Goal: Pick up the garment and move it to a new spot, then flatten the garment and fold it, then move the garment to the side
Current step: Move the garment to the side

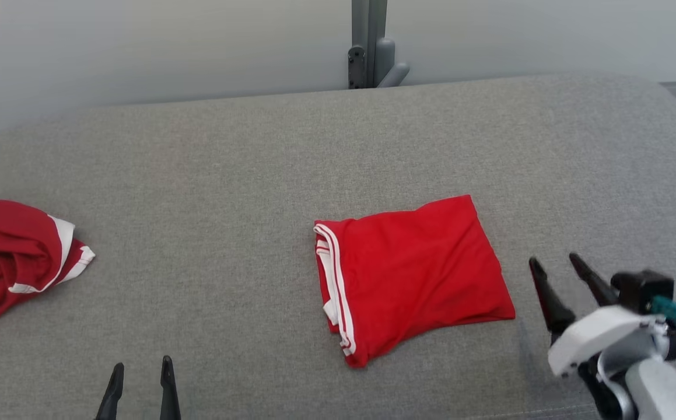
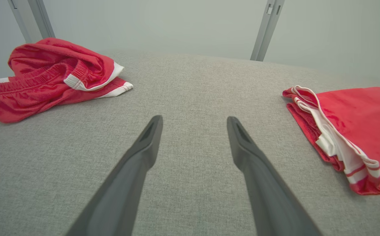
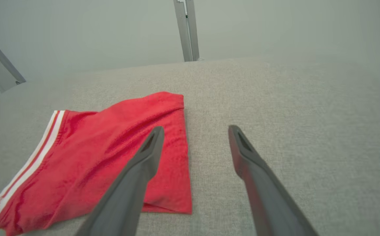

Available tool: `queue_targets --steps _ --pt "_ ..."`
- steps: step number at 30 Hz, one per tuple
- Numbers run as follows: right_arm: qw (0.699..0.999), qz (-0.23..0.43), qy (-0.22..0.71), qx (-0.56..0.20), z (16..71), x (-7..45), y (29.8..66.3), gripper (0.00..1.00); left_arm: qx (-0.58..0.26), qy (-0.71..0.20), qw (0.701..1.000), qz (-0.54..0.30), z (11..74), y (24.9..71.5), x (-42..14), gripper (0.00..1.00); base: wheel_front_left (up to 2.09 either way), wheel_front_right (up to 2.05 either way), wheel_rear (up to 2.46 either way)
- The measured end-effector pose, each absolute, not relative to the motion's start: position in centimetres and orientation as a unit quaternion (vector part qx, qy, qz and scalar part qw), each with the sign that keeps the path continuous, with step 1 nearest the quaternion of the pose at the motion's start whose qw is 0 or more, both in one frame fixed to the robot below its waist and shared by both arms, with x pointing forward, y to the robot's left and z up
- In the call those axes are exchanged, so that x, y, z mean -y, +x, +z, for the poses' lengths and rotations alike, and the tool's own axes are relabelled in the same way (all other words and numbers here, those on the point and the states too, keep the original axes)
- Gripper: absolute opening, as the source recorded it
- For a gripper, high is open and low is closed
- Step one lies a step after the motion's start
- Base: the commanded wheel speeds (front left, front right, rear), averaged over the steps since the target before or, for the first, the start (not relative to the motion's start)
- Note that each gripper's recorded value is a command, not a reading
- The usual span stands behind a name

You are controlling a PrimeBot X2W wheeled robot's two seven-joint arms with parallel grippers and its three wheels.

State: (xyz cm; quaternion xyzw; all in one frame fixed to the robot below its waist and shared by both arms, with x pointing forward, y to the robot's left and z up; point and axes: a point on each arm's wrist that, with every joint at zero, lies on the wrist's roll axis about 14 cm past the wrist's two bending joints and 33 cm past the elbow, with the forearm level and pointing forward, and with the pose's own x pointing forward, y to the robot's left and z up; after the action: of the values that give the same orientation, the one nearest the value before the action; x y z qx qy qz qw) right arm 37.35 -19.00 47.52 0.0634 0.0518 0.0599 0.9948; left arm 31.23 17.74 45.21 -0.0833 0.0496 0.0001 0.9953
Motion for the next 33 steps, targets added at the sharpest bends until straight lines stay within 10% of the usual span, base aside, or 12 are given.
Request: queue_targets --steps 18,19,20,33 --pt "0.923 0.142 0.134 -0.333 38.8 13.3 44.4 1.00 -0.092 -0.090 0.991 0.043 42.5 33.3 -19.1 1.00 0.00 0.00 0.00" --pt "0.923 0.146 0.128 -0.332 38.8 13.1 44.7 0.75 -0.093 -0.091 0.990 0.050 42.4 33.1 -19.5 1.00 0.00 0.00 0.00" --pt "0.926 0.148 0.128 -0.323 39.0 13.0 45.3 0.00 -0.094 -0.091 0.990 0.055 42.4 33.1 -19.7 1.00 0.00 0.00 0.00" --pt "0.964 0.042 0.107 -0.239 44.8 24.4 49.7 0.00 -0.052 -0.070 0.996 -0.002 44.1 38.2 -17.4 1.00 0.00 0.00 0.00"
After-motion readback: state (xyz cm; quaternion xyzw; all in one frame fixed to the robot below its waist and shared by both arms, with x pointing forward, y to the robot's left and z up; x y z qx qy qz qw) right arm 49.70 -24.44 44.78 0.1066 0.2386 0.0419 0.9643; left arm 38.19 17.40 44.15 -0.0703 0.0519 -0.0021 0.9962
